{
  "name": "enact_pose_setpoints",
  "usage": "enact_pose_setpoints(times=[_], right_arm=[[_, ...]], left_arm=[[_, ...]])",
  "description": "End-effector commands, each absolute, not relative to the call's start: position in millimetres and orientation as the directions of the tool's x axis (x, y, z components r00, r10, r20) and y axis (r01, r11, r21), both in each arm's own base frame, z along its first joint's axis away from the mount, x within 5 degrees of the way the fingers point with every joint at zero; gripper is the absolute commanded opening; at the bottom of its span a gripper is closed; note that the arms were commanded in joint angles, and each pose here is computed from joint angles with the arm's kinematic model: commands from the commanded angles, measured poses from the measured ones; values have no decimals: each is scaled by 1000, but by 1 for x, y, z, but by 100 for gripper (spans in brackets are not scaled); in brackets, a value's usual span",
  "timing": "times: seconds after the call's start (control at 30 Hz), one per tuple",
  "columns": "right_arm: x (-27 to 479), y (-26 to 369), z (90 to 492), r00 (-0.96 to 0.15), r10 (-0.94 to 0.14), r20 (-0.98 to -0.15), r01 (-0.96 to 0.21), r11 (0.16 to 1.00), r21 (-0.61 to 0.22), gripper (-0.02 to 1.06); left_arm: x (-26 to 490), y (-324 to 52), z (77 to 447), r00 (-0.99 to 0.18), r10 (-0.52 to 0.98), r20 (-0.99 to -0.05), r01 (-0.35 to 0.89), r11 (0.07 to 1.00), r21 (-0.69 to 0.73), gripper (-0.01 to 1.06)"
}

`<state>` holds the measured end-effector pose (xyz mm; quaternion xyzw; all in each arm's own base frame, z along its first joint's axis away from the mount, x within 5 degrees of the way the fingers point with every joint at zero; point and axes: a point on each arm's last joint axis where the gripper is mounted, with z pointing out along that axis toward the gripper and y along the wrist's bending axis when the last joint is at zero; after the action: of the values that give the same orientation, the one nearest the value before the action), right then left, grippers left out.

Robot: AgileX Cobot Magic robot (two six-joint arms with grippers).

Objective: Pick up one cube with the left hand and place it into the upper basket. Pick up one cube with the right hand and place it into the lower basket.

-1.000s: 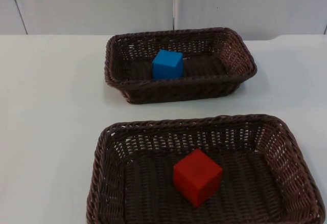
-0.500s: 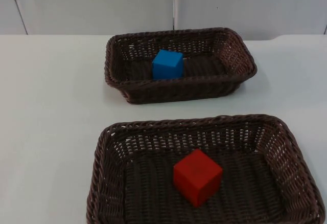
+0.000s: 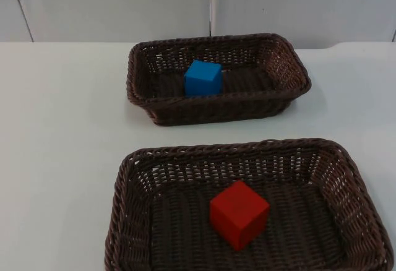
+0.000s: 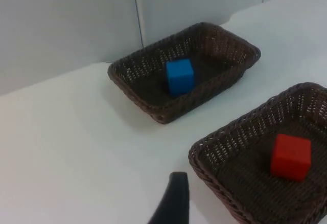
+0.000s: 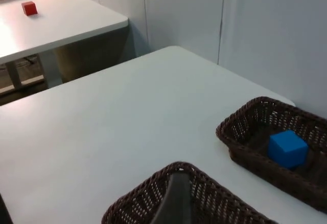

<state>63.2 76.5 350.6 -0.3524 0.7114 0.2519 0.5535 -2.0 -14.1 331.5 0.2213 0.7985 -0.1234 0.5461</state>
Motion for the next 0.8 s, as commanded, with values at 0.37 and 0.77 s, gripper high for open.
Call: enact_pose_setpoints(times=[0.37, 0.77], right_arm=[[48, 62, 341, -186, -298, -936, -795, 605, -35, 71], [30, 37, 338, -179, -314, -932, -778, 625, -61, 71]], left_arm=[[-14, -5, 293, -326, 254, -911, 451, 888, 86, 77], [-7, -1, 279, -410, 194, -891, 366, 930, 34, 77]])
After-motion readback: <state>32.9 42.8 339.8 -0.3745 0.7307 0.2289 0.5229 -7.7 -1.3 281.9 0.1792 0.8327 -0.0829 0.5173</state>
